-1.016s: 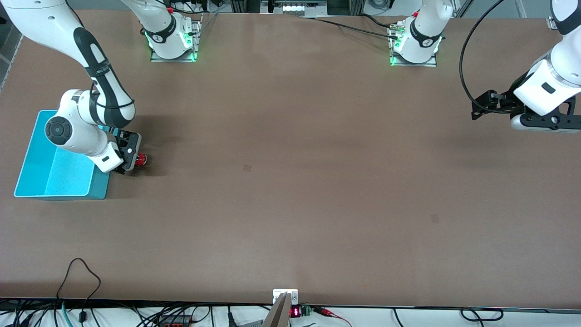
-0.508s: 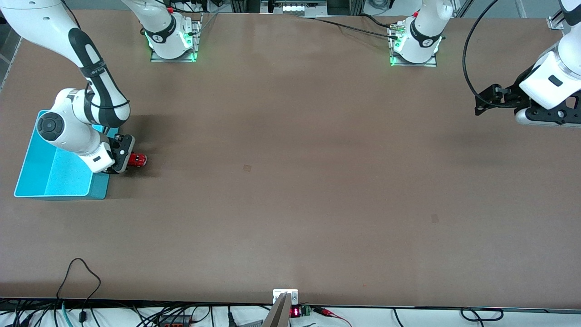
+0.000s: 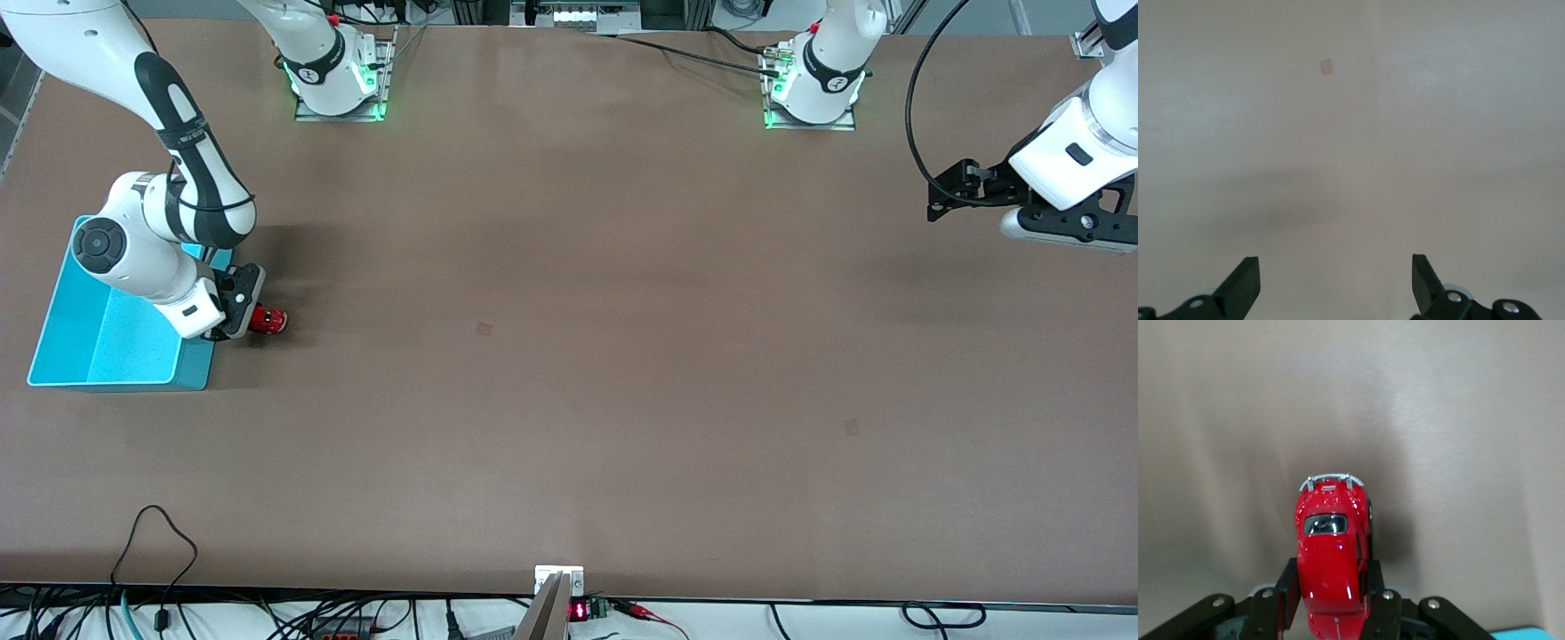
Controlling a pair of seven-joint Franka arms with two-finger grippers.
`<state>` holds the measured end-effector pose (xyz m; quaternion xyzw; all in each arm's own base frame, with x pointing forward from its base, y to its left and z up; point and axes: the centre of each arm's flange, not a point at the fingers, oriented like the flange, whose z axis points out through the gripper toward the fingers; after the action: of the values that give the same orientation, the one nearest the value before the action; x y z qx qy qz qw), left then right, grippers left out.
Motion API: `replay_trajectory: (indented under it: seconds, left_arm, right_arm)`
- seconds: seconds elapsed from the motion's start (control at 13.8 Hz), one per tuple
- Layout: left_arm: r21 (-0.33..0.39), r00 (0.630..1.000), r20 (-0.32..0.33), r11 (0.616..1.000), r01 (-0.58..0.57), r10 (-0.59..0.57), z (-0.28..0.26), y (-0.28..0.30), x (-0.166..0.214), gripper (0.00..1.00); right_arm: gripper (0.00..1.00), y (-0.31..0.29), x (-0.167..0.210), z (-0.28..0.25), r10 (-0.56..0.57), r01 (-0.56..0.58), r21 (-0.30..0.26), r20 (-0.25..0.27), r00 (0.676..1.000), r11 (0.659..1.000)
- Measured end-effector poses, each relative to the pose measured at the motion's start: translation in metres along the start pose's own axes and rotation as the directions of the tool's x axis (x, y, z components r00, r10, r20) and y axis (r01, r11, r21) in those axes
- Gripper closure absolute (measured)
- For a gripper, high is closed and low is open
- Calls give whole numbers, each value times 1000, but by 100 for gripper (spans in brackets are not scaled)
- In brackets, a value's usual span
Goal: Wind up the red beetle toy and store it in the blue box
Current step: 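Lift the red car and lower it into the cyan box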
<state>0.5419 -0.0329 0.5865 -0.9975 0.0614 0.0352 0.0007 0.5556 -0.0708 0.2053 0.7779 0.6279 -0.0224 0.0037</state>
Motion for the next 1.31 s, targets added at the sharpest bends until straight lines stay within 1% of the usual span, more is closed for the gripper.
replay_trajectory:
  seconds: [0.15, 0.22, 0.29, 0.36, 0.44, 0.51, 0.58, 0.65, 0.73, 0.8, 0.87, 0.94, 1.02, 1.09, 1.16, 1.23, 1.31]
  left_arm:
    - [0, 1000, 2, 1000, -4, 4, 1, 2, 0, 0]
    - [0, 1000, 3, 1000, -5, 5, 1, 3, 0, 0]
    - [0, 1000, 3, 1000, -4, 4, 1, 2, 1, 0]
    - [0, 1000, 3, 1000, -3, 3, 1, 2, 1, 0]
    - [0, 1000, 3, 1000, 0, 0, 1, 0, 0, 0]
    - [0, 1000, 3, 1000, 3, -3, 1, -1, 0, 0]
    - [0, 1000, 3, 1000, 4, -4, 1, -2, 0, 0]
    - [0, 1000, 3, 1000, 3, -3, 1, -2, 0, 0]
    - [0, 1000, 3, 1000, 3, -3, 1, -2, 0, 0]
    - [0, 1000, 4, 1000, 3, -3, 1, -2, 0, 0]
    - [-1, 1000, 6, 1000, 3, -3, 1, -2, 0, 0]
    - [-1, 1000, 10, 1000, 3, -3, 2, -2, 0, 0]
    - [-1, 1000, 15, 1000, 4, -4, 2, -2, -1, 0]
    - [-1, 1000, 17, 1000, 4, -4, 2, -2, -1, 0]
    - [-2, 1000, 18, 1000, 5, -5, 2, -3, -1, 0]
    - [-2, 1000, 19, 1000, 6, -6, 2, -4, -2, 0]
    - [-2, 1000, 19, 1000, 7, -7, 3, -4, -2, 0]
  right_arm:
    - [56, 11, 7, -20, 61, -61, -46, -8, 998, 997]
    - [56, 15, 12, -35, 109, -110, -67, -19, 994, 992]
    - [56, 16, 18, -51, 176, -178, -76, -36, 984, 981]
    - [56, 16, 25, -67, 250, -255, -77, -67, 966, 964]
    - [56, 17, 30, -83, 328, -337, -75, -109, 938, 939]
    - [56, 20, 36, -99, 417, -431, -62, -159, 895, 900]
    - [56, 25, 40, -113, 506, -523, -38, -200, 839, 852]
    - [56, 30, 41, -127, 597, -613, -5, -222, 771, 790]
    - [56, 36, 38, -138, 676, -689, 26, -224, 702, 724]
    - [56, 42, 29, -148, 749, -758, 52, -215, 627, 650]
    - [56, 47, 12, -155, 818, -824, 74, -201, 539, 561]
    - [56, 50, -12, -159, 876, -880, 90, -179, 447, 467]
    - [56, 52, -42, -158, 918, -919, 96, -156, 365, 381]
    - [56, 51, -75, -153, 946, -947, 95, -137, 294, 308]
    - [56, 50, -108, -145, 965, -966, 91, -121, 232, 244]
    - [56, 47, -138, -136, 978, -978, 91, -106, 178, 188]
    - [56, 45, -161, -127, 987, -985, 94, -94, 133, 141]
